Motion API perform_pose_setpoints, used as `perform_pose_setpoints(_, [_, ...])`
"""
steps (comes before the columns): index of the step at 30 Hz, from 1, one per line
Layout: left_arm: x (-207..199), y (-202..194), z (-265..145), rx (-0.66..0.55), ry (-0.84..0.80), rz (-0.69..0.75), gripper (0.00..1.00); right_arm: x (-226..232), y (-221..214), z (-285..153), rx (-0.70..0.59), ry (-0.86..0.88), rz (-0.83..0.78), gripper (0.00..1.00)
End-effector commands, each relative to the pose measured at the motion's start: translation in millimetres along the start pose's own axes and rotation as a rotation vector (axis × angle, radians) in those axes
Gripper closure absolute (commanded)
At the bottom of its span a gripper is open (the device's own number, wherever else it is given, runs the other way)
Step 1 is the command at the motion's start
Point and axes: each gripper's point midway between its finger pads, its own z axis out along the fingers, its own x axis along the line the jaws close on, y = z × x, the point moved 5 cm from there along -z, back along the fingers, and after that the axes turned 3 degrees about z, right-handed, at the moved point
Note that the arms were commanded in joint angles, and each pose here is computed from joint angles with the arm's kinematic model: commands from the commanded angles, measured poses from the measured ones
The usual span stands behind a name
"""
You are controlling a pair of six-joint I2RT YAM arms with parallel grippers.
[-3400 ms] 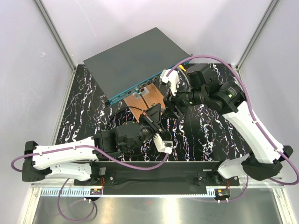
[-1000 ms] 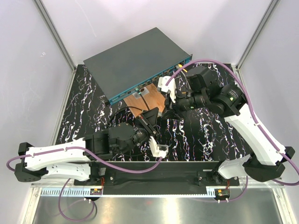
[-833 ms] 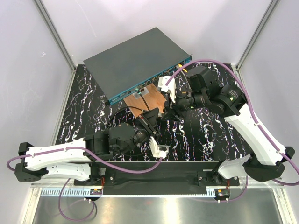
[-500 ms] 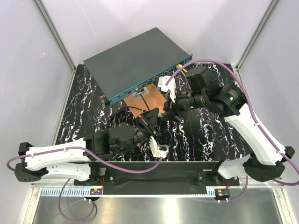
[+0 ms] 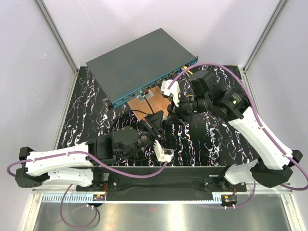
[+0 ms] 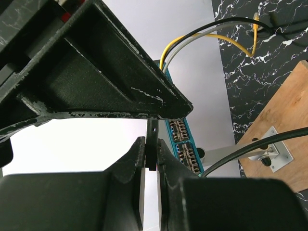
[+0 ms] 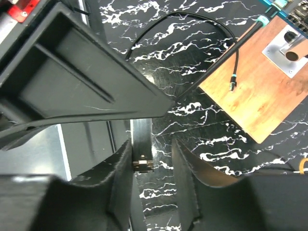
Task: Insert the plug into the switch port
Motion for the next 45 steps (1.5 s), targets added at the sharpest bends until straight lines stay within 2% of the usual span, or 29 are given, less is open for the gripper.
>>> perform_pose_setpoints(1, [33,-1,-9,-0.018,0.111,-0.058,1.00,-1,12,-7,-0.056,-0.026,-0.026,0.62])
perform_pose_setpoints(3, [32,-1,-8,-0.015,0.111,-0.059,1.00,1,13,-8,-0.063,-0.011,-0.029,0.69])
perform_pose_setpoints(5, [32,-1,-8,-0.012,0.113,-0.065,0.93,3,16,-9,-0.076,0.000,-0.039,0.78])
perform_pose_setpoints(6, [32,-1,-8,-0.012,0.119,-0.070,0.89,3,15,-9,-0.078,0.001,-0.037,0.93])
perform_pose_setpoints(7, [31,-1,-7,-0.013,0.117,-0.076,0.85,5,16,-11,-0.084,0.005,-0.043,1.00])
perform_pose_setpoints(8, [31,-1,-7,-0.010,0.116,-0.082,0.74,5,18,-12,-0.095,0.004,-0.045,1.00])
perform_pose_setpoints(13, [31,-9,-9,0.004,0.120,-0.161,0.45,4,17,-14,-0.102,-0.023,-0.003,1.00])
perform_pose_setpoints(14, [30,-11,-10,0.003,0.110,-0.189,0.36,3,16,-15,-0.099,-0.035,0.000,1.00])
perform_pose_setpoints(17, [43,-26,-18,0.011,0.100,-0.371,0.30,-1,12,-19,-0.100,-0.081,0.031,1.00])
perform_pose_setpoints(18, [46,-38,-19,0.039,0.103,-0.428,0.25,-3,10,-19,-0.098,-0.094,0.047,1.00])
perform_pose_setpoints(19, [60,-40,-26,-0.002,0.132,-0.563,0.23,-11,7,-22,-0.101,-0.126,0.095,1.00])
perform_pose_setpoints(21, [56,-57,-34,0.018,0.096,-0.684,0.20,-19,0,-26,-0.100,-0.141,0.146,1.00])
perform_pose_setpoints(22, [58,-55,-40,-0.028,0.098,-0.807,0.17,-30,-5,-31,-0.104,-0.176,0.197,1.00])
perform_pose_setpoints(23, [59,-60,-46,-0.028,0.093,-0.867,0.16,-35,-9,-32,-0.093,-0.183,0.221,1.00])
perform_pose_setpoints(24, [60,-75,-54,0.004,0.121,-0.935,0.16,-40,-12,-33,-0.086,-0.202,0.239,1.00])
perform_pose_setpoints(25, [59,-74,-57,-0.028,0.122,-1.069,0.14,-46,-15,-33,-0.080,-0.225,0.259,1.00])
perform_pose_setpoints(26, [63,-82,-63,-0.016,0.159,-1.140,0.14,-58,-20,-35,-0.066,-0.280,0.280,1.00])
perform_pose_setpoints(27, [63,-106,-70,0.045,0.220,-1.221,0.14,-63,-23,-34,-0.050,-0.308,0.284,1.00])
perform_pose_setpoints(28, [68,-107,-81,0.002,0.260,-1.384,0.11,-70,-27,-33,-0.029,-0.338,0.275,1.00])
perform_pose_setpoints(29, [70,-118,-89,0.019,0.318,-1.455,0.11,-82,-32,-32,0.006,-0.402,0.285,1.00])
perform_pose_setpoints(30, [65,-140,-101,0.104,0.403,-1.510,0.11,-89,-35,-31,0.025,-0.432,0.285,1.00])
perform_pose_setpoints(31, [66,-137,-114,0.082,0.441,-1.592,0.11,-95,-37,-30,0.046,-0.463,0.274,1.00])
perform_pose_setpoints(32, [62,-140,-121,0.099,0.480,-1.626,0.10,-108,-42,-28,0.078,-0.530,0.275,1.00])
perform_pose_setpoints(33, [51,-152,-129,0.169,0.535,-1.665,0.09,-115,-43,-28,0.092,-0.560,0.271,1.00])
perform_pose_setpoints(34, [50,-147,-141,0.164,0.582,-1.725,0.09,-126,-46,-25,0.117,-0.607,0.263,1.00])
perform_pose_setpoints(37, [23,-154,-153,0.284,0.645,-1.832,0.07,-146,-48,-19,0.164,-0.655,0.264,1.00])
perform_pose_setpoints(38, [12,-157,-155,0.331,0.650,-1.863,0.06,-150,-46,-18,0.163,-0.669,0.259,1.00])
perform_pose_setpoints(44, [-18,-165,-139,0.370,0.565,-2.079,0.05,-184,-34,-7,0.150,-0.710,0.265,1.00])
perform_pose_setpoints(45, [-24,-177,-136,0.399,0.572,-2.125,0.05,-187,-28,-6,0.135,-0.707,0.263,1.00])
